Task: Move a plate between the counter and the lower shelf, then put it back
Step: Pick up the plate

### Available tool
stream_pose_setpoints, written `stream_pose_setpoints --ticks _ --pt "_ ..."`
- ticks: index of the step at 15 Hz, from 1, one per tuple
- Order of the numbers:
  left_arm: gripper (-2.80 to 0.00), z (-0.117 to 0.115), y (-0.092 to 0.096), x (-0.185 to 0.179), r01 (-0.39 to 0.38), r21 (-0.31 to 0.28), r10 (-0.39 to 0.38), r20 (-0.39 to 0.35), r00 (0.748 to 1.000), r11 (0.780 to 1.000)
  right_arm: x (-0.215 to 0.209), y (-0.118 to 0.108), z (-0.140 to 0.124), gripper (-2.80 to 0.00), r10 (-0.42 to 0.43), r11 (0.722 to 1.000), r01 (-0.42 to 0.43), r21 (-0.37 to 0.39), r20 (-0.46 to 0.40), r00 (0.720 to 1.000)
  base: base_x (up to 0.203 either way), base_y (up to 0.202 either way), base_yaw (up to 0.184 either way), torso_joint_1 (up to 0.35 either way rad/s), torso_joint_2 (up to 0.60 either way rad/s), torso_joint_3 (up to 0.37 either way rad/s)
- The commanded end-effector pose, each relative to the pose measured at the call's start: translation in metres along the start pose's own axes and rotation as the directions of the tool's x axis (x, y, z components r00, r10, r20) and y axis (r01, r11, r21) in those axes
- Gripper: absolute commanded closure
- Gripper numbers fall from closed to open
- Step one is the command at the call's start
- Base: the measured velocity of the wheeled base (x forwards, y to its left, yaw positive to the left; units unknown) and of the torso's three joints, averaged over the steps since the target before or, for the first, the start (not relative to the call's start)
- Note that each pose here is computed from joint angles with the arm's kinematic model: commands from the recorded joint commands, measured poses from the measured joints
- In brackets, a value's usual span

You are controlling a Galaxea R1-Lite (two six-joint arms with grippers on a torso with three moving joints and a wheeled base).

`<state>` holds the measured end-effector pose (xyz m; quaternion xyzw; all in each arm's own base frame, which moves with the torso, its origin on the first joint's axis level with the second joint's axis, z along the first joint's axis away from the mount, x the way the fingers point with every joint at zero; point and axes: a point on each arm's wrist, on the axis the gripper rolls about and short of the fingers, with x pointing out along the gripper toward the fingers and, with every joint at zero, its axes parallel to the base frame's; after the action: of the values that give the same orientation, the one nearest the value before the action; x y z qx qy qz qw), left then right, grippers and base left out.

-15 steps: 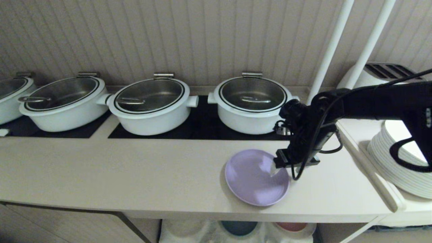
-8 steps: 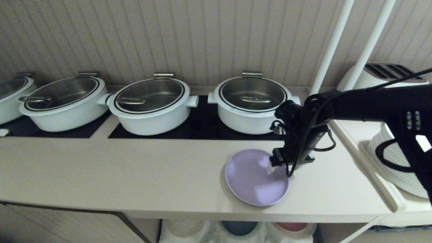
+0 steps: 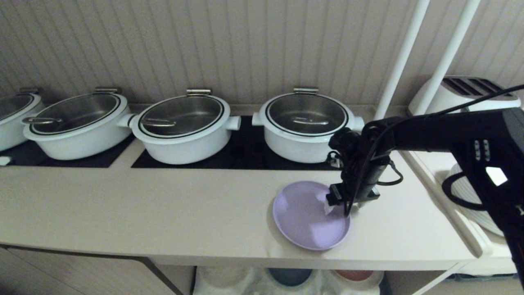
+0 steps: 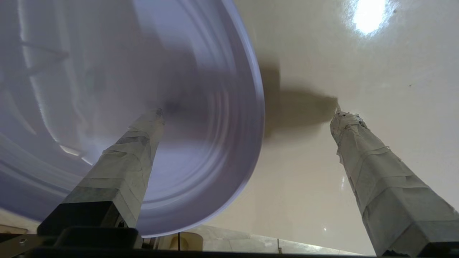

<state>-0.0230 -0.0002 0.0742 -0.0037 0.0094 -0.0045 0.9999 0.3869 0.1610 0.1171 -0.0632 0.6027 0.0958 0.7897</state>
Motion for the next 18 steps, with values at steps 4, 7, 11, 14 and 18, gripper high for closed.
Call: stream_pose_setpoints --ticks 4,7,11,14,18 --pt "0.00 0.0000 0.0000 0.0000 0.000 0.000 0.000 0.000 1.000 1.000 0.0005 0.0011 0.0031 -2.80 0.003 1.000 -0.003 0.001 0.004 1.000 0.000 0.000 0.000 0.000 0.00 0.000" --pt "0.00 0.0000 0.0000 0.0000 0.000 0.000 0.000 0.000 1.000 1.000 0.0031 0.0011 0.0026 -2.80 0.001 1.000 -0.001 0.001 -0.004 1.000 0.000 0.000 0.000 0.000 0.00 0.000" --pt "0.00 0.0000 0.0000 0.0000 0.000 0.000 0.000 0.000 1.000 1.000 0.0048 0.0012 0.0028 -2.80 0.001 1.000 -0.001 0.001 -0.007 1.000 0.000 0.000 0.000 0.000 0.00 0.000" --pt "0.00 0.0000 0.0000 0.0000 0.000 0.000 0.000 0.000 1.000 1.000 0.0053 0.0013 0.0034 -2.80 0.001 1.000 -0.001 0.001 -0.004 1.000 0.000 0.000 0.000 0.000 0.00 0.000" --pt "0.00 0.0000 0.0000 0.0000 0.000 0.000 0.000 0.000 1.000 1.000 0.0055 0.0013 0.0030 -2.80 0.002 1.000 -0.002 0.000 -0.007 1.000 0.000 0.000 0.000 0.000 0.00 0.000"
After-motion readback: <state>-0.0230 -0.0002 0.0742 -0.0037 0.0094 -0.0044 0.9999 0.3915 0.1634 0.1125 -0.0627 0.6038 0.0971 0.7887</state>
